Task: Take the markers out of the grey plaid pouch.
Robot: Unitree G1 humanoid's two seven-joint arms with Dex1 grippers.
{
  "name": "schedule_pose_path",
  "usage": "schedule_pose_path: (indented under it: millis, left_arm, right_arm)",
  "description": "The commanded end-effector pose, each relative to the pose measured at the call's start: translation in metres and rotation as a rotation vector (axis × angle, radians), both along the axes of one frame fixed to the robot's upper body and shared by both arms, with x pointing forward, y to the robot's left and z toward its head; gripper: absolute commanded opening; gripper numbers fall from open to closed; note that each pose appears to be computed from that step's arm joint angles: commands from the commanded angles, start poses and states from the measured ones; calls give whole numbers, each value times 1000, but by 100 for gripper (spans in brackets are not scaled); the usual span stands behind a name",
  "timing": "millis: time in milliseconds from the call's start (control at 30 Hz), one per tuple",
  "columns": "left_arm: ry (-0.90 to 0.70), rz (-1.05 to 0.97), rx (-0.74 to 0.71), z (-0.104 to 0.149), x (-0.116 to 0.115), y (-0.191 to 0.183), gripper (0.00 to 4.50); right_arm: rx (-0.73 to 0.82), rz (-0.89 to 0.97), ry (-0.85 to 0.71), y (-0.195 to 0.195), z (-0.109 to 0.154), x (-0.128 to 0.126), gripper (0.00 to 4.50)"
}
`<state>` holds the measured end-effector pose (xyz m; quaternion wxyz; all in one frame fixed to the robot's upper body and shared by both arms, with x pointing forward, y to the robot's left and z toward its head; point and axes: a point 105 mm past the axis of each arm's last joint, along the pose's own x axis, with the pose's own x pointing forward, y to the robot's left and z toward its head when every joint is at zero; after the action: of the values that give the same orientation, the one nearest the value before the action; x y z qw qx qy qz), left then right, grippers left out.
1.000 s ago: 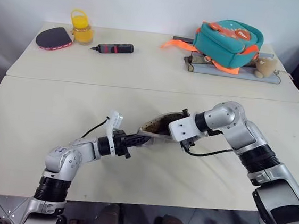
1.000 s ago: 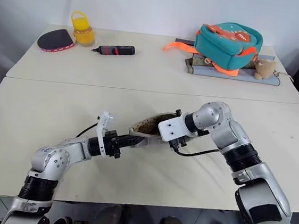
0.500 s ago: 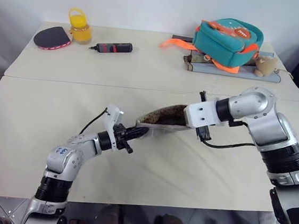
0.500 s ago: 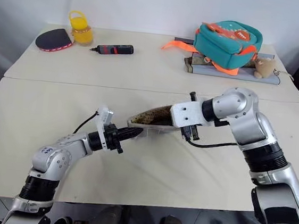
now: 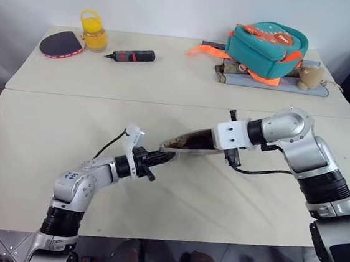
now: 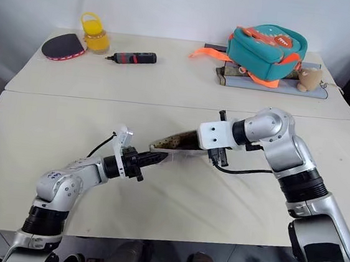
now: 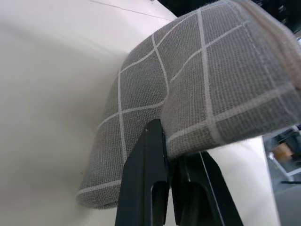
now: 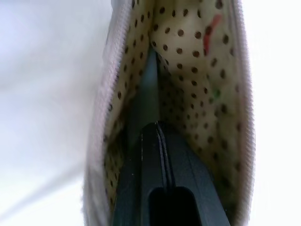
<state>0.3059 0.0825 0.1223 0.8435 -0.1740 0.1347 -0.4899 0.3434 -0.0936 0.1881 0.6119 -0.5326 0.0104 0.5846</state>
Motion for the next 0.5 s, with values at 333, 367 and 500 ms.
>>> schedule_pose_path:
  millis: [333,367,500]
  left_arm:
    - [-35,-24,-141,21,-12,4,161]
    - [-43,-33,-158,25,-14,4,161]
    - [-78,-105,-232,42,-27,6,161]
  right_arm:
    - [-43,51,-42,9,-18,0,158]
    - [-45,54,-42,10,-19,0,158]
    - [-49,50,-40,10,-21,2,158]
